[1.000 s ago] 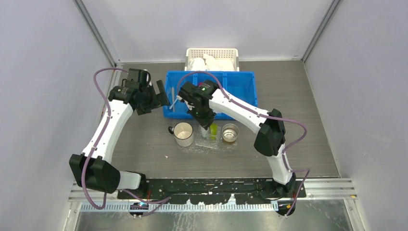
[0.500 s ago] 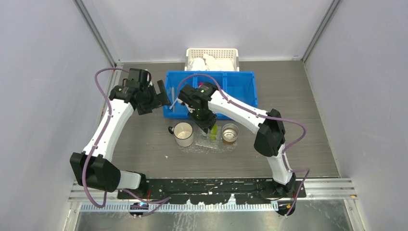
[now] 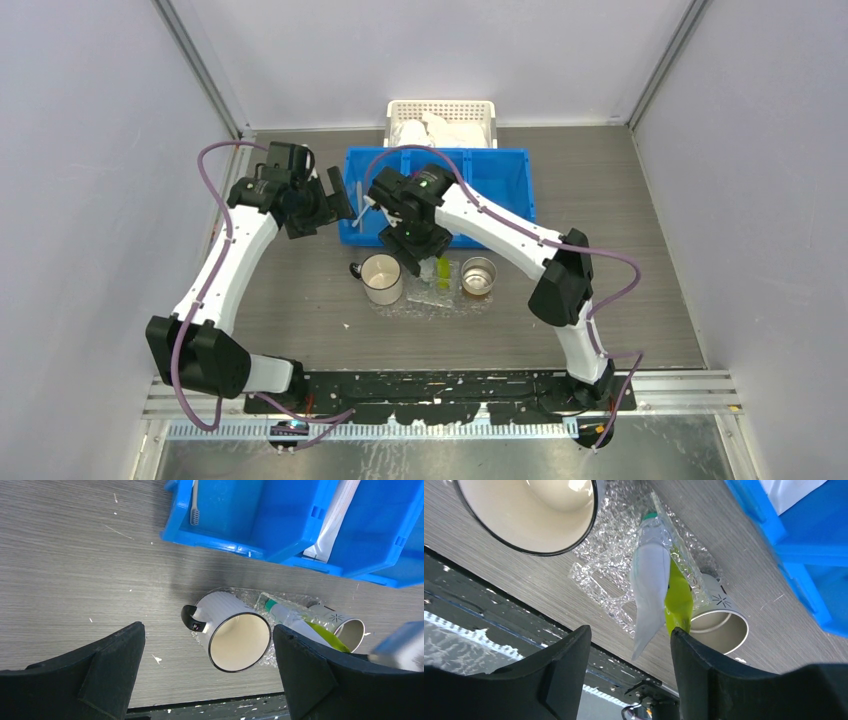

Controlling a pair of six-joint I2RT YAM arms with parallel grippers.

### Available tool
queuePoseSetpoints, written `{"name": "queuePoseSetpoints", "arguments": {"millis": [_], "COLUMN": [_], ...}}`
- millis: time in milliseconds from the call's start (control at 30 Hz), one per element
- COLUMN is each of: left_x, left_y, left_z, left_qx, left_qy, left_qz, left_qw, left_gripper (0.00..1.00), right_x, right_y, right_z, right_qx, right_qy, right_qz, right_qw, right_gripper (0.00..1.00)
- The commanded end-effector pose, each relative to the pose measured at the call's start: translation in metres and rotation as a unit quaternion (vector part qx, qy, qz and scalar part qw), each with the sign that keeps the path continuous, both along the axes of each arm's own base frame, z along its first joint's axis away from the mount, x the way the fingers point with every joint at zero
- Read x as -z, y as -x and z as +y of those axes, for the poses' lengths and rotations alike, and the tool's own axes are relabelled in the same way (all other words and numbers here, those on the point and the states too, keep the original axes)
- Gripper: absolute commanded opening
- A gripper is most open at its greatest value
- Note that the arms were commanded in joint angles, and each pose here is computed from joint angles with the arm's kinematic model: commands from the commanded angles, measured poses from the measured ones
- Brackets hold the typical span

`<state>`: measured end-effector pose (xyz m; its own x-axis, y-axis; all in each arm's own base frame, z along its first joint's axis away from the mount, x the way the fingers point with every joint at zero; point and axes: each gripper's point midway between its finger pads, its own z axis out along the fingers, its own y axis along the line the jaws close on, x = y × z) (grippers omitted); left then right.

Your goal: Prepare toiletry sets of a toothbrush and toothpaste on the tray

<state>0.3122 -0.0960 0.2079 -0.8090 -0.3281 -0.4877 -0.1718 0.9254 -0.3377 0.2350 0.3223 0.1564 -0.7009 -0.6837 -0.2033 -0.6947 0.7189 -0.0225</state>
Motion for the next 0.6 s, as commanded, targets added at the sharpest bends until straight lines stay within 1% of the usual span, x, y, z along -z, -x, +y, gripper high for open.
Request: {"name": "queuePoseSetpoints", "arguments": {"millis": [0,100,200,267,333,400,433,467,500,567], "left_x": [-0.009,-0.008,-0.008,-0.006,-0.006,-0.004,-0.003,-0.003,-0.002,-0.003], "left_y": [-0.008,-0.008,-0.008,-0.009,-0.01,-0.01,-0.01,-0.012,-0.011,-0.012], "left_z": [-0.003,-0.003,-0.003,-0.003,-0.003,-0.004,-0.003,-0.004,-0.005,-0.006], "left_qx": [-0.001,-0.001,-0.001,-0.002,-0.001,0.0,0.001,0.005,0.011,0.021], "left_qy": [0.014,0.014,0.014,0.013,0.013,0.014,0.013,0.013,0.014,0.013], "left_qz": [-0.02,-0.019,-0.019,-0.018,-0.02,-0.021,-0.022,-0.027,-0.029,-0.037], "left_qw": [1.0,1.0,1.0,1.0,1.0,1.0,1.0,1.0,0.999,0.999], "left_gripper": [1.0,1.0,1.0,1.0,1.0,1.0,1.0,1.0,1.0,1.0], "right_x": [-0.061,-0.082,-0.101,-0.109,-0.109,-0.101,-0.095,-0.087,-0.08,-0.058], "right_y": [0.002,-0.003,-0.022,-0.045,-0.077,-0.107,-0.121,-0.133,-0.146,-0.169], "right_z": [0.008,0.011,0.01,0.01,0.004,-0.001,-0.002,-0.001,0.0,0.001], "right_qx": [-0.002,0.007,0.036,0.073,0.128,0.174,0.193,0.207,0.218,0.245], "right_qy": [-0.073,-0.096,-0.115,-0.142,-0.17,-0.183,-0.185,-0.187,-0.19,-0.192], "right_qz": [-0.044,-0.072,-0.116,-0.133,-0.136,-0.13,-0.129,-0.126,-0.125,-0.123], "right_qw": [0.996,0.993,0.986,0.978,0.968,0.959,0.955,0.952,0.949,0.942], "right_gripper": [0.65,0.65,0.65,0.65,0.64,0.5,0.46,0.45,0.46,0.59]}}
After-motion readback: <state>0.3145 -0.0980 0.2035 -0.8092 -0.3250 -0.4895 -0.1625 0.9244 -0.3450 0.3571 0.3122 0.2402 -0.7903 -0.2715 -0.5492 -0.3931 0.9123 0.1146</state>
